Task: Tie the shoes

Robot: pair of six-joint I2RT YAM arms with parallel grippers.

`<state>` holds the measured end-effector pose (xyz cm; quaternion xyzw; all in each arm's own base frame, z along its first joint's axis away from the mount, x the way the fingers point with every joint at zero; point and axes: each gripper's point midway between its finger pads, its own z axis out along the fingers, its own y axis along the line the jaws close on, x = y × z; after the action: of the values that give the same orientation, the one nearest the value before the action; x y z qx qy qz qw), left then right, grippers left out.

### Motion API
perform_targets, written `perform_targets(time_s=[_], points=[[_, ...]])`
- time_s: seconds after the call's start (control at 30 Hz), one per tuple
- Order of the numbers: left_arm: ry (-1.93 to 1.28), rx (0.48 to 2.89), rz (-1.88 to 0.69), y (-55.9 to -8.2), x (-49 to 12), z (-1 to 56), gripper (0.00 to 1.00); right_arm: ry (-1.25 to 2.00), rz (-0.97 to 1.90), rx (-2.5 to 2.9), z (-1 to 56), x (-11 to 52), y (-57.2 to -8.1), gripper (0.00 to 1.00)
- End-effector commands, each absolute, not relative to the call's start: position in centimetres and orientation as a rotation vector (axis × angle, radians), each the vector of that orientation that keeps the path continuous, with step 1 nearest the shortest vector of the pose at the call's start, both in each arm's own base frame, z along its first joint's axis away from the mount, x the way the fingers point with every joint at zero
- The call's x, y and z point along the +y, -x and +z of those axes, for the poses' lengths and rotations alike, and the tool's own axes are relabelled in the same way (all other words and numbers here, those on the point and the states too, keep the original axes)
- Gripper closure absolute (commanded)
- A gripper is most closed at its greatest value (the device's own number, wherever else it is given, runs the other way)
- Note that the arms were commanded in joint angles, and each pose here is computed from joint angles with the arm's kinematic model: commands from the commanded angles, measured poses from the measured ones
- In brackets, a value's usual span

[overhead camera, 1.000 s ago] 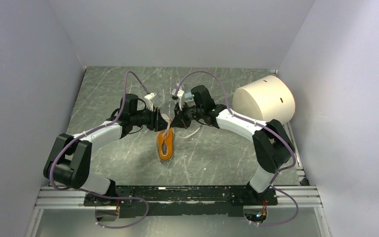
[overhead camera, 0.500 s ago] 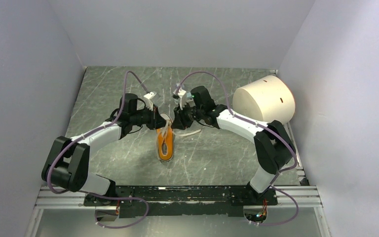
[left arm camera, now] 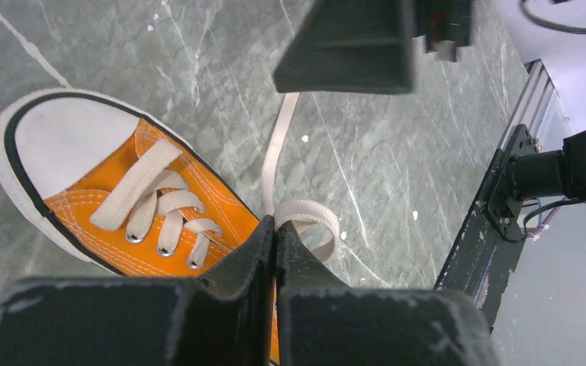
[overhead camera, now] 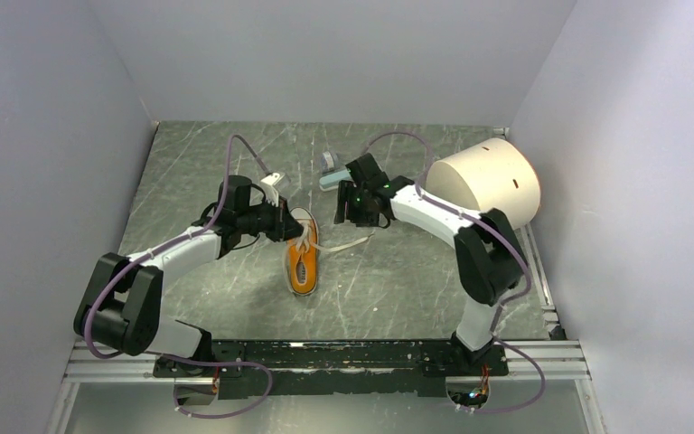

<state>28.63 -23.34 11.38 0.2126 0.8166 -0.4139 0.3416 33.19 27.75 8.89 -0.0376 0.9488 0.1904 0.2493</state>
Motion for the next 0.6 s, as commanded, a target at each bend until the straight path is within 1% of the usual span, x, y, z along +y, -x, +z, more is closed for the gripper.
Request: perform_targets(time_s=[0.0,0.07,0.17,0.3,0.4,0.5,0.57], points=[[-0.526,2.108,-1.086,-28.3,-23.4,11.9,0.95,-0.367,0.359,2.73,5.9,26.1,-32.9,0.36],[-0.515,2.109,-1.081,-28.3,-23.3,11.9,0.95,-0.467,0.326,2.738,5.5,25.9,-32.7,0.36],[-0.505,2.115,-1.073,-28.3,-23.2,11.8,0.95,-0.648,0.182,2.721,4.6,24.0,-32.5,0.35],[-0.508,2.113,-1.094,-28.1,-23.3,11.9,0.95,-0.719,-0.014,2.733,2.6,22.5,-32.5,0.35],[-0.511,2.105,-1.094,-28.0,-23.3,12.0,0.95,-0.743,-0.047,2.735,1.7,22.8,-33.0,0.35],[-0.514,2.109,-1.092,-27.9,-23.3,12.0,0.95,-0.761,-0.098,2.725,1.1,22.9,-33.1,0.39],[-0.511,2.116,-1.093,-27.9,-23.3,11.8,0.95,-0.782,-0.152,2.712,0.7,22.5,-32.8,0.46]])
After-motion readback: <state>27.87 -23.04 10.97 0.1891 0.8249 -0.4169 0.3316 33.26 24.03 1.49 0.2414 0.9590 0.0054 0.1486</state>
